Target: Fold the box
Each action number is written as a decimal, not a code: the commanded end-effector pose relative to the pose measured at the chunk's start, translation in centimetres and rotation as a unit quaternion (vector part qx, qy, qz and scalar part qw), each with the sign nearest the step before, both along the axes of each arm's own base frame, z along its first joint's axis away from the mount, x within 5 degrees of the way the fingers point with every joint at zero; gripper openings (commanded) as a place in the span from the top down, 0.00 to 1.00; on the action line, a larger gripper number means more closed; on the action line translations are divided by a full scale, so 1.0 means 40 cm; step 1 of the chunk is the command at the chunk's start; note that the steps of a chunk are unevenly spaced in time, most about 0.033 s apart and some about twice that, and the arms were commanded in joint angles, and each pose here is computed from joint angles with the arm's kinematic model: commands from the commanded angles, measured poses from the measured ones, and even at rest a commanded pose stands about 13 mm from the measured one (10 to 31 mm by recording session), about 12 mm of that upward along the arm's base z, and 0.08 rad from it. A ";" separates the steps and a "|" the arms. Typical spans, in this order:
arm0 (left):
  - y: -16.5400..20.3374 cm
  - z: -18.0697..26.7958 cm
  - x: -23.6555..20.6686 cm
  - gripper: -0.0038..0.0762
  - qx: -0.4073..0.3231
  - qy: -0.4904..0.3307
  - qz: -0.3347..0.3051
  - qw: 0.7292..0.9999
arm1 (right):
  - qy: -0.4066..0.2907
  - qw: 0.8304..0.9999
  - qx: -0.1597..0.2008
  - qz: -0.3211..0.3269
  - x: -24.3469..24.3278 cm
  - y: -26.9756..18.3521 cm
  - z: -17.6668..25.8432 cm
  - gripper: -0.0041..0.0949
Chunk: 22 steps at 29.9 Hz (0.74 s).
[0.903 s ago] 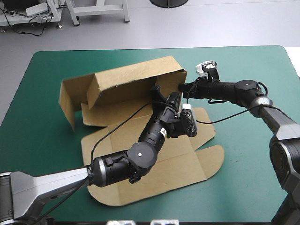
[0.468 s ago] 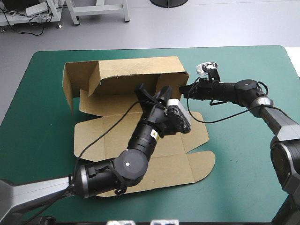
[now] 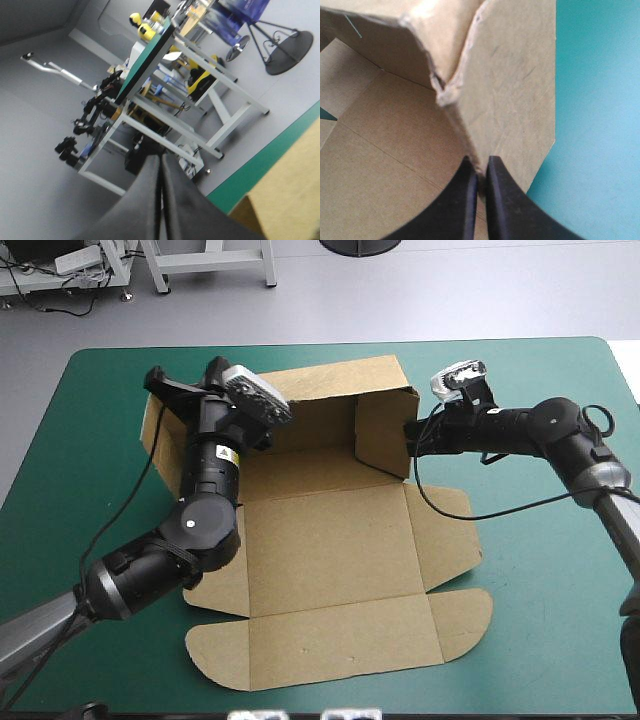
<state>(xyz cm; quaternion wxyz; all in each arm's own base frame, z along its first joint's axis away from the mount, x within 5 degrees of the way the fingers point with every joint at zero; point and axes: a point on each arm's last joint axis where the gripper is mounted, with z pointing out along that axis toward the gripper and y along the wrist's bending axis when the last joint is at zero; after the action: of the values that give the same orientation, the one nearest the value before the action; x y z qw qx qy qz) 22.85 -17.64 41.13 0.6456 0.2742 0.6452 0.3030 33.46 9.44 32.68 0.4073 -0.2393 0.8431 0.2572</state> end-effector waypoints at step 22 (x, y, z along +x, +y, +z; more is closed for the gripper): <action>0.248 0.047 0.097 0.96 -0.023 0.008 0.124 0.992 | 0.099 0.982 -0.146 -0.066 -0.199 -0.089 0.118 0.98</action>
<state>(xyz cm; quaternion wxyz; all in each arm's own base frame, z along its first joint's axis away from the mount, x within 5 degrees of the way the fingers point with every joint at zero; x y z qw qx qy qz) 27.58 -8.28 40.94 0.5794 0.1879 0.7083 0.3567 25.34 6.33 36.44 0.2744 -0.2236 0.9241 0.1436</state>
